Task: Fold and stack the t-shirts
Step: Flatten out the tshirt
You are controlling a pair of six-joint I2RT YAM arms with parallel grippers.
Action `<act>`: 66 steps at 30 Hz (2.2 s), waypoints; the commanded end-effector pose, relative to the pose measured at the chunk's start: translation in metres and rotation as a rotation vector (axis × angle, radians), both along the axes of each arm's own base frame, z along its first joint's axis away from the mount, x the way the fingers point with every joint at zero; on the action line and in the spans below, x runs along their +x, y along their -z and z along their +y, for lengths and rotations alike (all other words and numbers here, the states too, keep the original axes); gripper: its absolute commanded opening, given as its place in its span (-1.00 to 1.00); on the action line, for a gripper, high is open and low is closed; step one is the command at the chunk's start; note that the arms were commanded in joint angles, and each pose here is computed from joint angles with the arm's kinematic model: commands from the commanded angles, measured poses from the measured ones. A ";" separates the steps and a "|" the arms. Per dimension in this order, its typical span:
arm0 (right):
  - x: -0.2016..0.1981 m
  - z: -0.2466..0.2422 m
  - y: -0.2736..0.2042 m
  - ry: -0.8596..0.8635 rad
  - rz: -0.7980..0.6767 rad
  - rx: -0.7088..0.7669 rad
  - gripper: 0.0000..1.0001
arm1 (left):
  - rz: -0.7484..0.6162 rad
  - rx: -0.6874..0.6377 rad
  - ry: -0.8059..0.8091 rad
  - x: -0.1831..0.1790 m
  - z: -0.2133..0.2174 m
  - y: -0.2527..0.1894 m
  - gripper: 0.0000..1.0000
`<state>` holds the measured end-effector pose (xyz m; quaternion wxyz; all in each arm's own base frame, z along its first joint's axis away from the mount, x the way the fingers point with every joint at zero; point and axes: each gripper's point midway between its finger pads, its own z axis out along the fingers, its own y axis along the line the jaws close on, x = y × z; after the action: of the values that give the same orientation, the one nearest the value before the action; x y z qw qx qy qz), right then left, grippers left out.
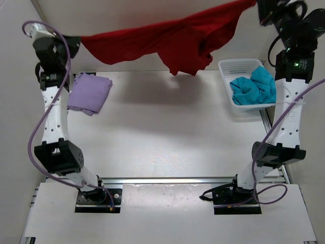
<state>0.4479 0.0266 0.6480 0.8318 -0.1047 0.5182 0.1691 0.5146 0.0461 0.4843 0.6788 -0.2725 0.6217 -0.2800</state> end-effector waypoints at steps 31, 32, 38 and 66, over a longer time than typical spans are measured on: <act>-0.219 0.049 -0.015 0.312 0.033 -0.074 -1.00 | -0.061 0.002 0.118 -0.160 -0.036 0.002 -1.00; -0.210 0.059 -0.009 0.332 0.032 -0.106 -1.00 | -0.068 0.015 0.103 -0.159 -0.034 -0.003 -1.00; -0.085 0.040 0.053 0.154 0.194 -0.164 -1.00 | 0.052 0.024 0.049 -0.121 -0.034 0.061 -1.00; 0.047 0.010 0.061 0.002 0.147 -0.038 -1.00 | -0.100 -0.004 0.035 -0.012 -0.011 -0.023 -1.00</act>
<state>0.4629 0.0355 0.6344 0.8230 -0.1074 0.5374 0.1494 0.5013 0.0302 0.5259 0.7121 -0.2365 0.5835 -0.3106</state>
